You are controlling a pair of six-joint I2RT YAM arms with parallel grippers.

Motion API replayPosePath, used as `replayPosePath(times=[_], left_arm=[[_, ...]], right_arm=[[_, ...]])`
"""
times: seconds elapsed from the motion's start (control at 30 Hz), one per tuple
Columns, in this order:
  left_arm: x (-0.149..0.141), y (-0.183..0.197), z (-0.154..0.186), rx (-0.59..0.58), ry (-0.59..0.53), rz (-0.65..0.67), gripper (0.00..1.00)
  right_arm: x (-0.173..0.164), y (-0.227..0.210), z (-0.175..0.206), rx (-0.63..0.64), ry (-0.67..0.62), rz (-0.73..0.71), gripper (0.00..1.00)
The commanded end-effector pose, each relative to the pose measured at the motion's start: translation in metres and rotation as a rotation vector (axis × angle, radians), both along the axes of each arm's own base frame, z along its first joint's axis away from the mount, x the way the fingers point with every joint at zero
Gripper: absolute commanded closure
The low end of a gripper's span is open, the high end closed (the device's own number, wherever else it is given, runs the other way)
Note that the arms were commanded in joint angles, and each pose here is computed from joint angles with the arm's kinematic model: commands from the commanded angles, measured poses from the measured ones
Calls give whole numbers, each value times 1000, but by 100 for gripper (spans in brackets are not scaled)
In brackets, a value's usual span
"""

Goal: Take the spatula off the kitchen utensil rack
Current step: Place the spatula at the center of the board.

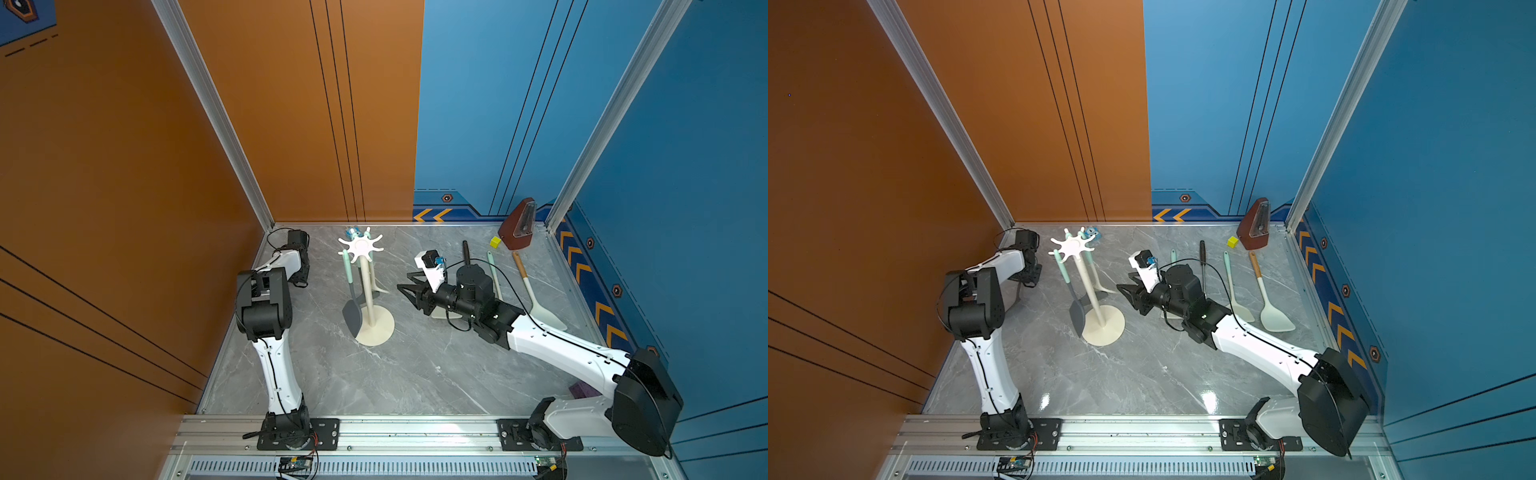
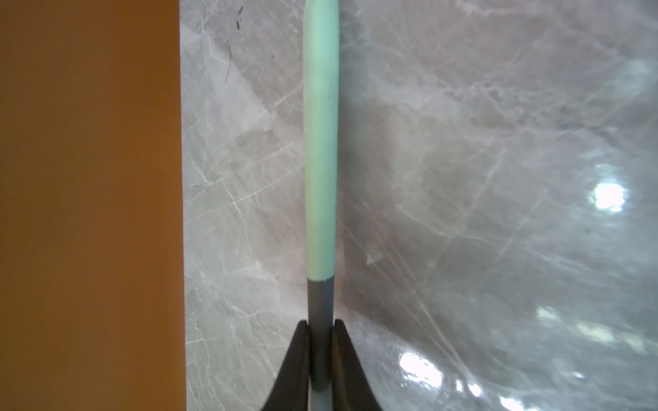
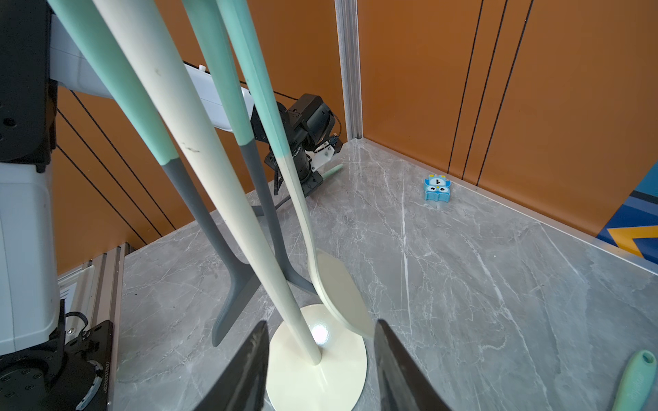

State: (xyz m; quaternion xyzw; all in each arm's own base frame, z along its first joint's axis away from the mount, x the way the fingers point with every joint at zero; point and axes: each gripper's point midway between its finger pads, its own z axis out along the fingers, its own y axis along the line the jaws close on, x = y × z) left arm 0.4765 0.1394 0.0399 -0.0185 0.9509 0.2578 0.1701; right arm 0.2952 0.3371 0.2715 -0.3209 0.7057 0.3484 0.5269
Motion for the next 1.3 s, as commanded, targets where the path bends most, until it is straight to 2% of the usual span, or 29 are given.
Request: replayPosePath(times=[0.0, 0.07, 0.2, 0.3, 0.43, 0.57, 0.67, 0.77, 0.9, 1.0, 1.13, 1.27], left_arm=[[4, -1, -6, -21, 9, -4, 77], [4, -8, -9, -43, 14, -24, 70], [6, -13, -9, -40, 17, -42, 69], [7, -15, 4, -59, -21, -32, 69], [7, -25, 39, -127, -124, -20, 65], [-2, -45, 85, -293, -275, 0, 61], [-16, -74, 113, -528, -376, -1, 57], [-32, -104, 127, -675, -413, -21, 55], [-55, -136, 148, -735, -462, -75, 52], [-75, -157, 178, -817, -599, -107, 49], [-108, -175, 210, -871, -824, -169, 37], [-134, -174, 217, -857, -885, -169, 34]], right_arm=[[-1, -2, -7, -2, 25, 5, 52], [-1, -2, -7, -1, 25, 6, 52], [-1, -3, -7, 0, 28, 5, 52], [-4, -4, -6, 0, 24, 10, 52], [-9, -5, -3, 5, 22, 28, 52], [-17, -6, 4, 23, 11, 54, 49], [-26, -4, 10, 29, -7, 83, 45], [-30, 0, 14, 19, -29, 99, 42], [-37, 16, 16, -23, -59, 143, 40], [-38, 27, 17, -46, -71, 171, 39], [-36, 42, 23, -43, -89, 205, 40], [-29, 55, 26, -44, -100, 225, 40]])
